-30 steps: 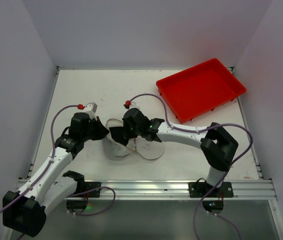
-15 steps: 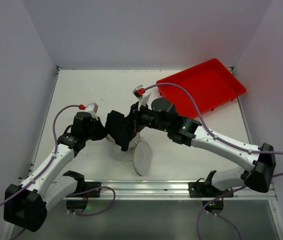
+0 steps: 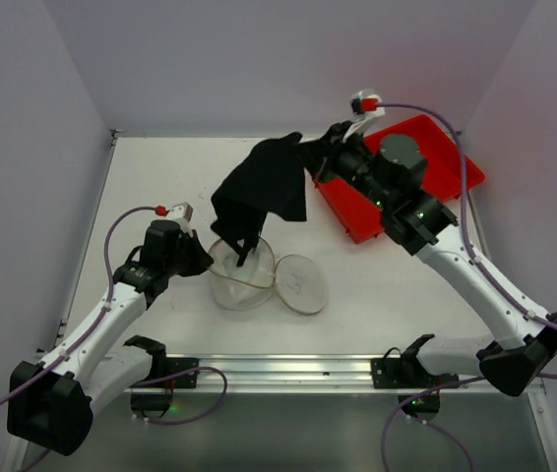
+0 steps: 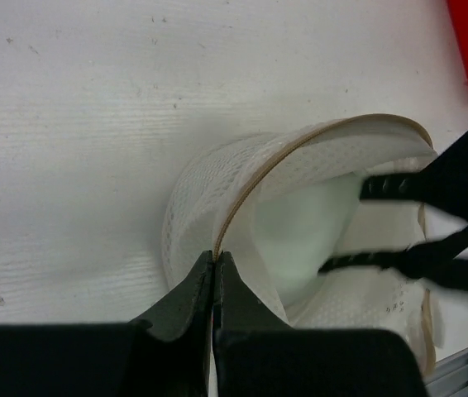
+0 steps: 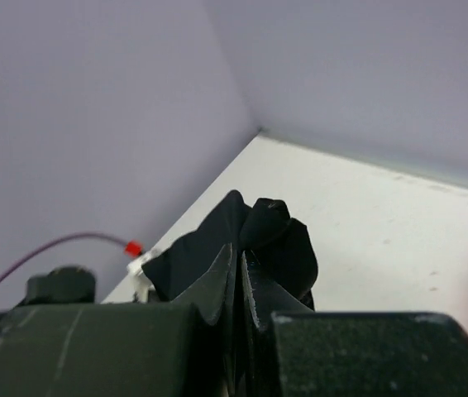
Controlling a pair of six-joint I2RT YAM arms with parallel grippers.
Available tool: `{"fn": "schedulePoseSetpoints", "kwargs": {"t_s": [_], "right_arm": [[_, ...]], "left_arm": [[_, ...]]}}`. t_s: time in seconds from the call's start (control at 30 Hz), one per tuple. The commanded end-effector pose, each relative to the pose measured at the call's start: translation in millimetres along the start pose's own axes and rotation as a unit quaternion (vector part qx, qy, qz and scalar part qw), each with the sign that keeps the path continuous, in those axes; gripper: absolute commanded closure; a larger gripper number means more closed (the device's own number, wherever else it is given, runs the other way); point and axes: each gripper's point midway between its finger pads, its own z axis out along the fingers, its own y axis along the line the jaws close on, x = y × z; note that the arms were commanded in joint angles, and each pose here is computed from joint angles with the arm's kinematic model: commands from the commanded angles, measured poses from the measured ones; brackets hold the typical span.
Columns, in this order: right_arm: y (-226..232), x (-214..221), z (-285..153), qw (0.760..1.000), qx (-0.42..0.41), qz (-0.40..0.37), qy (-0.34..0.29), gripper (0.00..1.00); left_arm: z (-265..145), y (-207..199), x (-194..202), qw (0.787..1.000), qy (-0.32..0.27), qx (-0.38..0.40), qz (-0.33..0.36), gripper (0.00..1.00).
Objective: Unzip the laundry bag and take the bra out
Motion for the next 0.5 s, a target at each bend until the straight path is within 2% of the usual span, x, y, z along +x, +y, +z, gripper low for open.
{"fn": "schedulePoseSetpoints", "kwargs": {"t_s": [0.0,0.13,0.27,0.37,0.47], "right_arm": [[-20.5,-84.0,-31.6,0.994,0.040,-0.022,-0.099,1.00],[-57.0,-126.8,-54.9,0.984,0.100,-0.036,-0.145,1.00],[-118.3,-157.8,-79.6,0.965,0.188,-0.031,-0.177,1.00],[-165.8,-164.8,-93.5,0.949,0.254,-0.021,-0.186,1.00],[-219.3,-152.7,-102.9,0.928,0.325,0.002,-0.180,1.00]], "left_arm": [[0.5,-0.9,-6.1,1.000,-0.016,0.001,0.004,1.00],[2.0,-0.4,-6.4,1.000,-0.015,0.000,0.005,1.00],[3.4,0.6,-4.4,1.000,-0.012,-0.001,0.006,1.00],[4.2,1.8,-3.1,1.000,-0.011,-0.003,0.006,1.00],[5.9,2.1,0.1,1.000,-0.005,-0.001,0.006,1.00]]}}
